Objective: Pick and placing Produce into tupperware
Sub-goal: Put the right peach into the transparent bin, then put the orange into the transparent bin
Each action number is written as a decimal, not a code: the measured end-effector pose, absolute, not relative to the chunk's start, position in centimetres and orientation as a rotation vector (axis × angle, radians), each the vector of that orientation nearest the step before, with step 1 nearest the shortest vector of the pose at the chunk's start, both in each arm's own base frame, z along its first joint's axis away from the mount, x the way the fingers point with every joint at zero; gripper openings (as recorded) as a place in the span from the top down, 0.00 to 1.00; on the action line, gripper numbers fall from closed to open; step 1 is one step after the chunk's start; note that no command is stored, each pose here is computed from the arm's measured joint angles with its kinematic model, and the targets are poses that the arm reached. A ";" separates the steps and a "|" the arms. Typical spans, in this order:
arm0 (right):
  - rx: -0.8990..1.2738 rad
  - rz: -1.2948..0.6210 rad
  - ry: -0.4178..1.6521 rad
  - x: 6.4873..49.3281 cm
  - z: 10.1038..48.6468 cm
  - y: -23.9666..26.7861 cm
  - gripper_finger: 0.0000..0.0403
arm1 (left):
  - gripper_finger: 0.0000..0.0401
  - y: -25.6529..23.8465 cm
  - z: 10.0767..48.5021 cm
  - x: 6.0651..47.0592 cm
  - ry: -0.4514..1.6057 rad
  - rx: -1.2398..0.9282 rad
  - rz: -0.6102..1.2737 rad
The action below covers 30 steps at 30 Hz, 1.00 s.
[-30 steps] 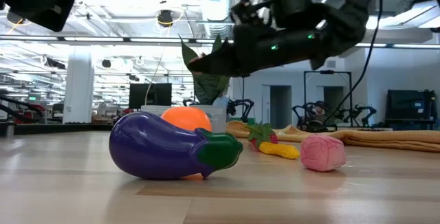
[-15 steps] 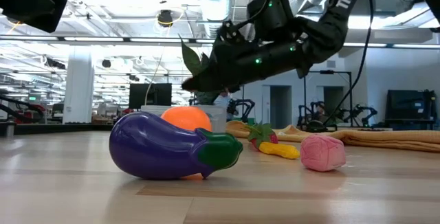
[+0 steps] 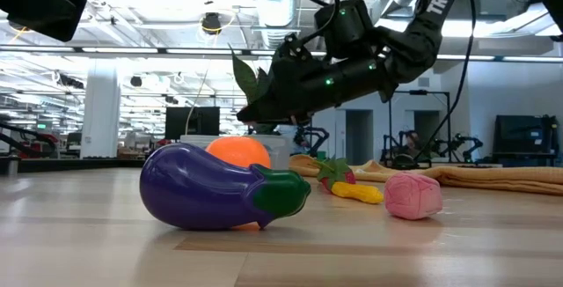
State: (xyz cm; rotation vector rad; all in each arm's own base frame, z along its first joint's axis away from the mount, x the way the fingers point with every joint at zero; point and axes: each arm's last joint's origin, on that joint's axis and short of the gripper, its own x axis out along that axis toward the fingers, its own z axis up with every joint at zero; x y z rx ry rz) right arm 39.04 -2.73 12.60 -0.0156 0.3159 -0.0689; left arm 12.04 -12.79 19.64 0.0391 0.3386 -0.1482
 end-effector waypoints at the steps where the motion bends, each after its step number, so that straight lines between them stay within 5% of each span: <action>1: -0.012 -0.070 0.316 39.0 12.6 -2.7 0.79 | 0.60 -12.8 19.6 12.0 0.339 0.039 -0.148; 18: -0.053 -0.041 0.331 39.0 12.5 -2.1 0.49 | 0.60 -12.8 19.6 12.0 0.340 0.039 -0.147; 30: -0.228 0.107 0.345 37.8 16.3 2.5 0.48 | 0.60 -13.8 16.5 14.0 0.405 0.095 -0.010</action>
